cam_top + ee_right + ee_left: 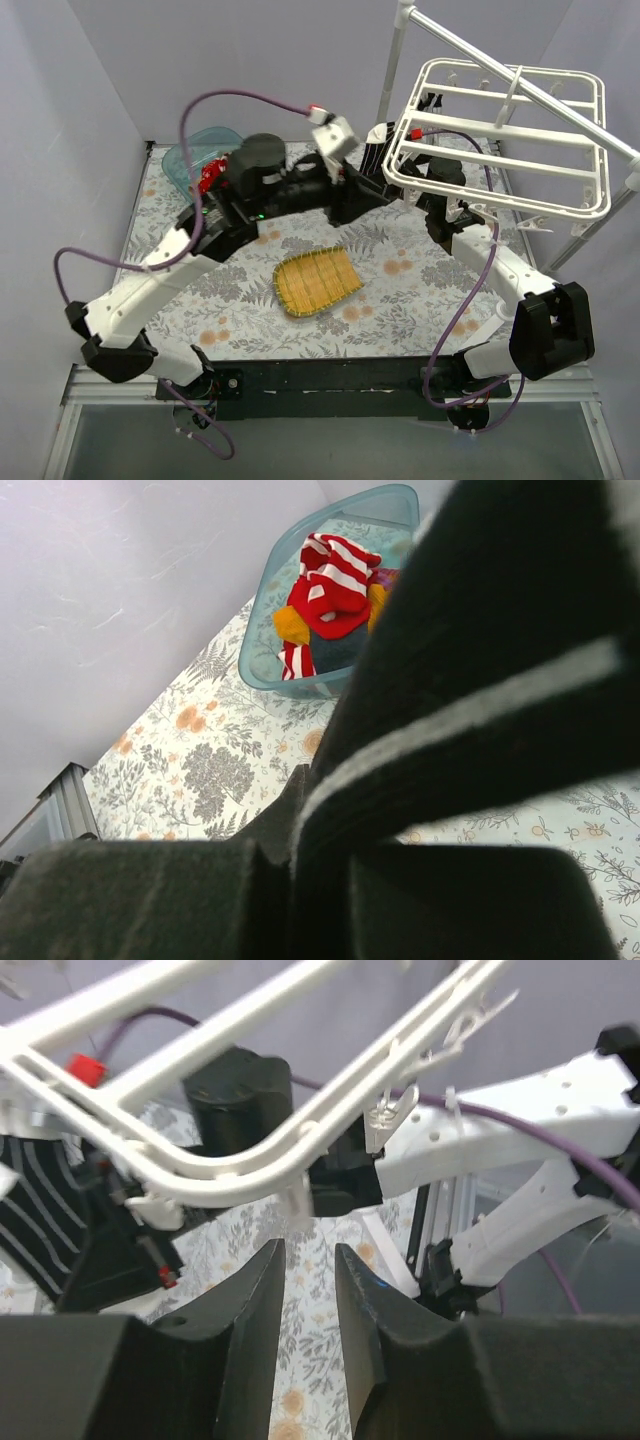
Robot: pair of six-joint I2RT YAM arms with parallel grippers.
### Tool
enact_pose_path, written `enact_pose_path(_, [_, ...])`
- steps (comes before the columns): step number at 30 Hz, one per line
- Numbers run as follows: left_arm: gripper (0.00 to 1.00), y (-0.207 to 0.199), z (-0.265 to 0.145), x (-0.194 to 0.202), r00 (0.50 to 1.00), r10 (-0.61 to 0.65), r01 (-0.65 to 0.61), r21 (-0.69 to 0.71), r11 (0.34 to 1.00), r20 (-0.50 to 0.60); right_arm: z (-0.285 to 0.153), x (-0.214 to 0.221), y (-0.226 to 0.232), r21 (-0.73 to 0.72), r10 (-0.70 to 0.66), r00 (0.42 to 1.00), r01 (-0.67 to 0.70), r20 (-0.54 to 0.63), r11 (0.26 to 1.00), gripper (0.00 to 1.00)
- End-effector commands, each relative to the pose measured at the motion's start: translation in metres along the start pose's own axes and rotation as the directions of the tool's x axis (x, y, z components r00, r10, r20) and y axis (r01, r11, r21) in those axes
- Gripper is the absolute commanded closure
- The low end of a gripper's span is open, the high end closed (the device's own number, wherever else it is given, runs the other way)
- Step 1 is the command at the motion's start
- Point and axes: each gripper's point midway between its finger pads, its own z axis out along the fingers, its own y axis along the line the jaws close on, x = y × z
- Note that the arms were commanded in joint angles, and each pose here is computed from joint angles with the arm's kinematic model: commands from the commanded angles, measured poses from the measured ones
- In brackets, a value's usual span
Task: Remove the socks clipped to the hanger
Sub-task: Adjust the hanger on the clothesline.
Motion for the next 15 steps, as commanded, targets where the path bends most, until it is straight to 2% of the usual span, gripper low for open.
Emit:
enact_pose_path(1, [0.69,0.005,-0.056,-0.045,0.985,-0.101,0.090,0.085,0.992,0.140,-0.006,-0.018,0.015,-0.031,-0.041,0.998,0.043,0.049,0.999,0.99])
enact_pose_path(3, [0.61,0.020,-0.065,-0.058,0.973,-0.155,0.143,0.076,0.987,0.172,-0.006,-0.017,0.015,-0.031,-0.040,0.998,0.042,0.045,0.999,0.99])
enact_pose_path(4, [0.51,0.024,-0.065,-0.061,0.970,-0.171,0.160,0.080,0.984,0.173,-0.006,-0.017,0.015,-0.031,-0.042,0.998,0.043,0.045,0.999,0.99])
enact_pose_path(7, [0.40,0.037,-0.059,-0.069,0.954,-0.255,0.236,0.129,0.963,0.157,-0.007,-0.018,0.016,-0.030,-0.047,0.998,0.049,0.047,0.998,0.99])
enact_pose_path(10, [0.34,0.055,-0.048,-0.067,0.940,-0.317,0.295,0.164,0.941,0.130,-0.008,-0.019,0.015,-0.027,-0.047,0.998,0.048,0.048,0.998,0.99])
enact_pose_path(11, [0.28,0.054,-0.047,-0.069,0.939,-0.319,0.290,0.201,0.936,0.127,-0.008,-0.020,0.016,-0.030,-0.050,0.997,0.052,0.050,0.998,0.99])
enact_pose_path(13, [0.26,0.067,-0.038,-0.065,0.922,-0.373,0.344,0.222,0.912,0.105,-0.008,-0.020,0.017,-0.032,-0.049,0.998,0.050,0.049,0.998,0.99])
enact_pose_path(15, [0.24,0.067,-0.034,-0.069,0.921,-0.373,0.337,0.254,0.907,0.109,-0.007,-0.021,0.017,-0.033,-0.048,0.998,0.050,0.050,0.998,0.99])
